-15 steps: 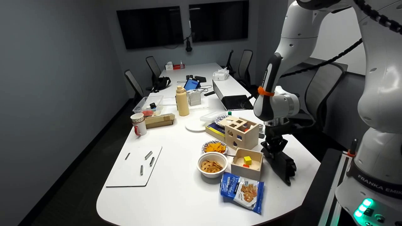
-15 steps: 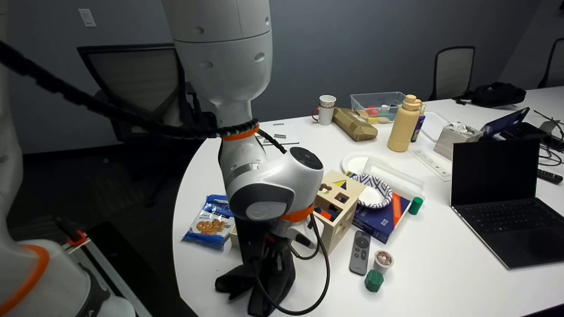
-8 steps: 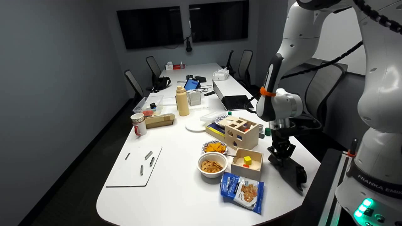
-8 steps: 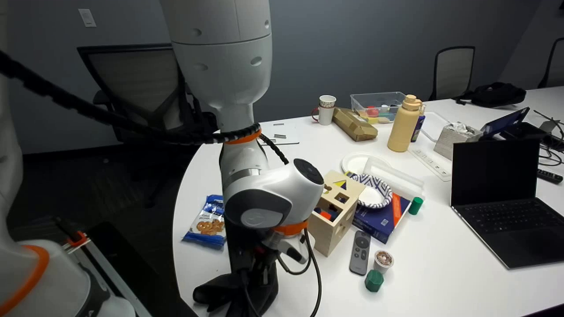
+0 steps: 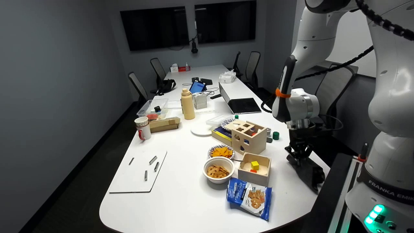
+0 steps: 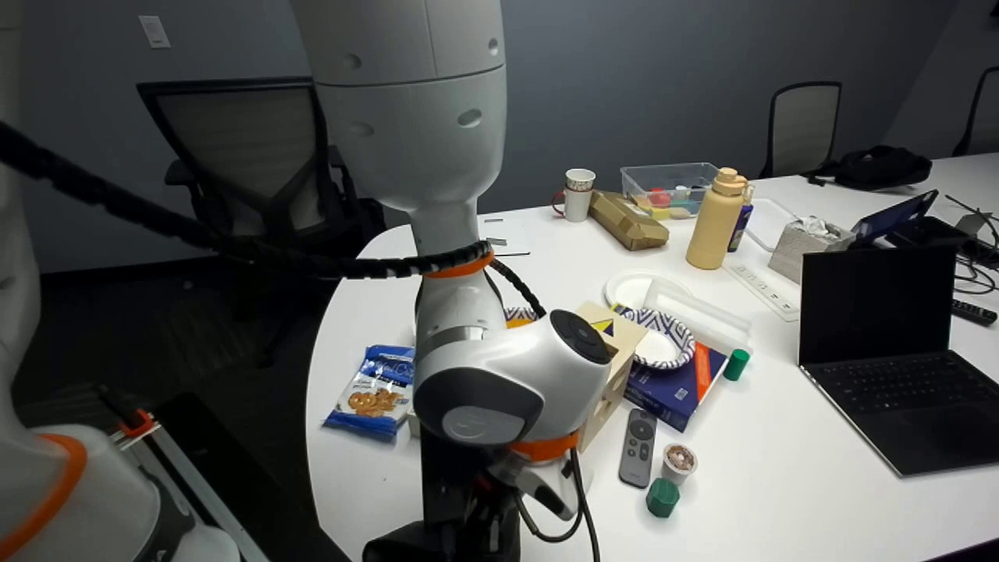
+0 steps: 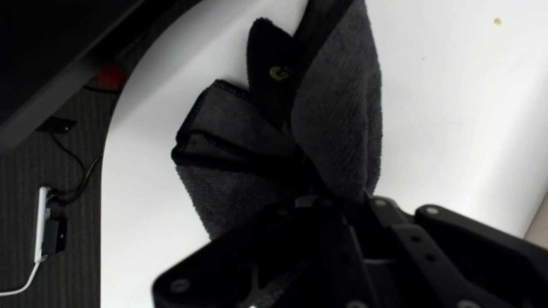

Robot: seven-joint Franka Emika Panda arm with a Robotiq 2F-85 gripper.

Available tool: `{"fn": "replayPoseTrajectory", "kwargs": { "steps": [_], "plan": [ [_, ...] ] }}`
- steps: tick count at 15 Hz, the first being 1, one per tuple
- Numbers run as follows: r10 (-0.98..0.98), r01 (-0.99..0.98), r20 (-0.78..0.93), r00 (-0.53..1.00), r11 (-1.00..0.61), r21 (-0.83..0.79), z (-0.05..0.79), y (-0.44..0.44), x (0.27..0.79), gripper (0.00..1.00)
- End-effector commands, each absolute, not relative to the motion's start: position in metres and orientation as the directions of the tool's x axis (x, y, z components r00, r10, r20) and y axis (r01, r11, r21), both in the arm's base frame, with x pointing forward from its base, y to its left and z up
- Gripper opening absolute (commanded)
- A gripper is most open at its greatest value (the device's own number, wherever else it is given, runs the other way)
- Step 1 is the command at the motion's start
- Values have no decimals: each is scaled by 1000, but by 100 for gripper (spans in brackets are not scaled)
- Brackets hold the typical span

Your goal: Pick up the black cloth and wipe the table

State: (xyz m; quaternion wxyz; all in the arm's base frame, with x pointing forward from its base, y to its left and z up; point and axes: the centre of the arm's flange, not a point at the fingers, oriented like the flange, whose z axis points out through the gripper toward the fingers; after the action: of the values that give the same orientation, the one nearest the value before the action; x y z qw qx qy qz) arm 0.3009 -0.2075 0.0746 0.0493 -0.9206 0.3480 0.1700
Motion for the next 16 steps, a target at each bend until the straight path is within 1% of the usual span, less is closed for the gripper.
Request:
{"fn": "replayPoseTrajectory", "kwargs": {
  "steps": [1, 6, 11, 16],
  "plan": [
    [-660, -690, -311, 684, -723, 17, 60, -237, 313, 2],
    [-698, -721, -263, 666, -693, 12, 53, -261, 345, 2],
    [-682, -707, -243, 690, -707, -21, 49, -255, 380, 2],
    [-615, -655, -293, 732, -754, -55, 41, -220, 379, 2]
  ]
}}
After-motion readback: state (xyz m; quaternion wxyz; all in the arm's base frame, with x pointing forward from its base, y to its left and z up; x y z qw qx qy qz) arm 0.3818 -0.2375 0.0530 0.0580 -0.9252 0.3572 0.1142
